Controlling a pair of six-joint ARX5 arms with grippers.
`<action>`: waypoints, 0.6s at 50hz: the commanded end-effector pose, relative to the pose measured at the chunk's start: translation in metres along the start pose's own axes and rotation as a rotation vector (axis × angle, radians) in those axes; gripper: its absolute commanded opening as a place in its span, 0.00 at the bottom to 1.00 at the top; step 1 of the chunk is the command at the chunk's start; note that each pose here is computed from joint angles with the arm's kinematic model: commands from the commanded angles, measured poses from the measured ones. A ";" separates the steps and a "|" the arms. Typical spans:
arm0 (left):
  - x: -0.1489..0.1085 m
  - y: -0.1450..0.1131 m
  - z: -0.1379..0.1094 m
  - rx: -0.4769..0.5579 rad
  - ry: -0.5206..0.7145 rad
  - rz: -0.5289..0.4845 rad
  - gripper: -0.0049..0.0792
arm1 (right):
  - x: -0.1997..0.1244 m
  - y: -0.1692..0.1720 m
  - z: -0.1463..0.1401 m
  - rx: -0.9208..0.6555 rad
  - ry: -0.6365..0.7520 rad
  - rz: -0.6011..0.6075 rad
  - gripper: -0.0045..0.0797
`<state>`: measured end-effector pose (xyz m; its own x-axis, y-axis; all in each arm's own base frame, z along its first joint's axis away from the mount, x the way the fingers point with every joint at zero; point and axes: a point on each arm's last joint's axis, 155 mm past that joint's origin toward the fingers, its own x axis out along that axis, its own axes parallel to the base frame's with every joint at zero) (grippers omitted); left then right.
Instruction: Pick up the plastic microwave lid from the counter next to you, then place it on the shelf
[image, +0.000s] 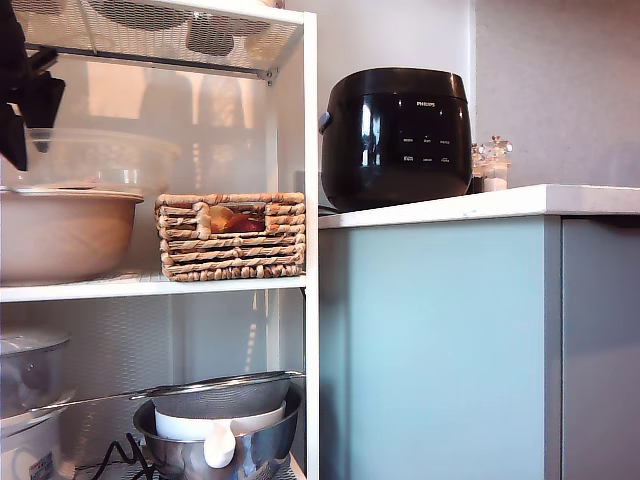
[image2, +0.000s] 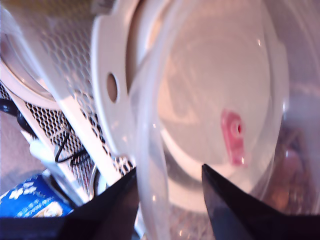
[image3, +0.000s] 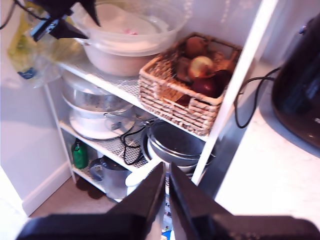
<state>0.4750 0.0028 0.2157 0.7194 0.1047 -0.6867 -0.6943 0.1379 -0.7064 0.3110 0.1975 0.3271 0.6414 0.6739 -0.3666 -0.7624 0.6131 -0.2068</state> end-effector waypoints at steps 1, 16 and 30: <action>-0.010 -0.007 -0.004 0.011 0.019 -0.021 0.47 | 0.002 0.006 0.000 -0.006 -0.003 0.020 0.04; -0.034 -0.007 -0.002 0.112 0.018 -0.027 0.47 | 0.003 0.016 0.002 -0.013 -0.006 0.048 0.04; -0.057 -0.011 -0.001 0.189 0.025 -0.056 0.47 | 0.003 0.019 0.003 -0.013 -0.013 0.064 0.04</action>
<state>0.4424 -0.0031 0.2521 0.7394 0.0776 -0.6688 -0.6576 0.2965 -0.6926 0.3010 0.2100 0.3264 0.6004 0.7100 -0.3681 -0.7964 0.5725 -0.1947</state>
